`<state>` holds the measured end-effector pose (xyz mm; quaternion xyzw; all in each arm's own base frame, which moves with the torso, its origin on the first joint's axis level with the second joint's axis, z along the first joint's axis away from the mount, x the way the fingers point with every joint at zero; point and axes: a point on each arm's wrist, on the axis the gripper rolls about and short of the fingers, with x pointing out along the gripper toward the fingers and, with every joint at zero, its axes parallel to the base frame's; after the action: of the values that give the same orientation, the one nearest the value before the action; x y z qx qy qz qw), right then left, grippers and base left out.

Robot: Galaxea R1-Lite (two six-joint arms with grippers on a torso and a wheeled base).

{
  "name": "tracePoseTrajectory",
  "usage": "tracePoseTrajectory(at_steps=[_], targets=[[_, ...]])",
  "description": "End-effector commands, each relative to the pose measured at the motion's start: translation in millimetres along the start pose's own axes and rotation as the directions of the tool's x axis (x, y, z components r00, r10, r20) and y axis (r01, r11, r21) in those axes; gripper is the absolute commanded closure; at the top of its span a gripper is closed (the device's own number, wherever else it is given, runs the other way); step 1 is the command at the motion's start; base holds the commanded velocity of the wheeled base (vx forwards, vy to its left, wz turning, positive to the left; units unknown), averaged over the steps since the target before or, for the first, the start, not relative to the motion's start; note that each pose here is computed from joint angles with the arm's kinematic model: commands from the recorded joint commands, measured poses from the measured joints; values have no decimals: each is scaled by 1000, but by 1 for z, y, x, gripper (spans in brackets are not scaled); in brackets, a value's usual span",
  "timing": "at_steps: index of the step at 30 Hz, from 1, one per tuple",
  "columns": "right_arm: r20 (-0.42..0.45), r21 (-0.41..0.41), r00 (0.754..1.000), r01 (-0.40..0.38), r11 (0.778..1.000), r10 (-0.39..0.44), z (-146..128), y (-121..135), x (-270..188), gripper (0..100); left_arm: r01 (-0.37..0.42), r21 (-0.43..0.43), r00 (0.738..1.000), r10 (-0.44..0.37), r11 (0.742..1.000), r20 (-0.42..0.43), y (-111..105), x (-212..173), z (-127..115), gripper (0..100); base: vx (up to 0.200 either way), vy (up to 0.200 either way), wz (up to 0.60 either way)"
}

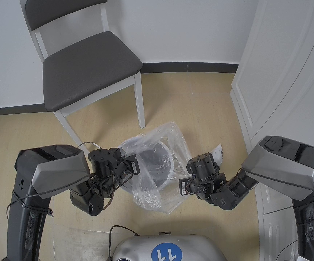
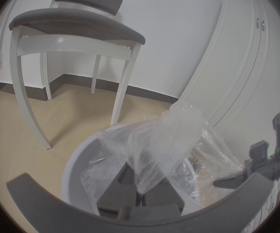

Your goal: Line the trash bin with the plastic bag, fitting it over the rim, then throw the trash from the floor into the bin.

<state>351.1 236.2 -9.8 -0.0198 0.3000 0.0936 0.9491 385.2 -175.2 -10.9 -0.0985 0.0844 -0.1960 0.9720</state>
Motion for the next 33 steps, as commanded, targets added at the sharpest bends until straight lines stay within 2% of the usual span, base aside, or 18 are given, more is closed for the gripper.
tracePoseTrajectory(at_steps=[1, 11, 14, 16, 23, 27, 33], targets=[[26, 4, 999, -18, 1000, 18, 9, 3, -13, 100, -7, 0, 999, 7, 1000, -35, 3, 6, -21, 100, 0, 0, 0], [94, -6, 990, -102, 995, 102, 28, 26, -61, 100, -33, 9, 997, 33, 999, -74, 9, 18, -49, 100, 0, 0, 0], [122, -6, 985, -124, 992, 124, 29, 32, -65, 100, -63, 19, 995, 65, 998, -73, 9, 26, -66, 100, 0, 0, 0], [137, -5, 982, -128, 992, 127, 28, 33, -67, 100, -92, 26, 995, 93, 995, -47, 7, 33, -69, 100, 0, 0, 0], [134, -13, 985, -107, 994, 108, 24, 32, -64, 100, -100, 20, 995, 100, 995, -4, 6, 35, -53, 100, 0, 0, 0], [111, -24, 989, -98, 995, 100, 17, 31, -58, 100, -97, 14, 994, 96, 995, 45, 3, 26, -18, 100, 0, 0, 0], [80, -36, 993, -80, 996, 83, 8, 28, -49, 100, -103, 12, 994, 102, 995, 39, 14, 11, 9, 100, 0, 0, 0]])
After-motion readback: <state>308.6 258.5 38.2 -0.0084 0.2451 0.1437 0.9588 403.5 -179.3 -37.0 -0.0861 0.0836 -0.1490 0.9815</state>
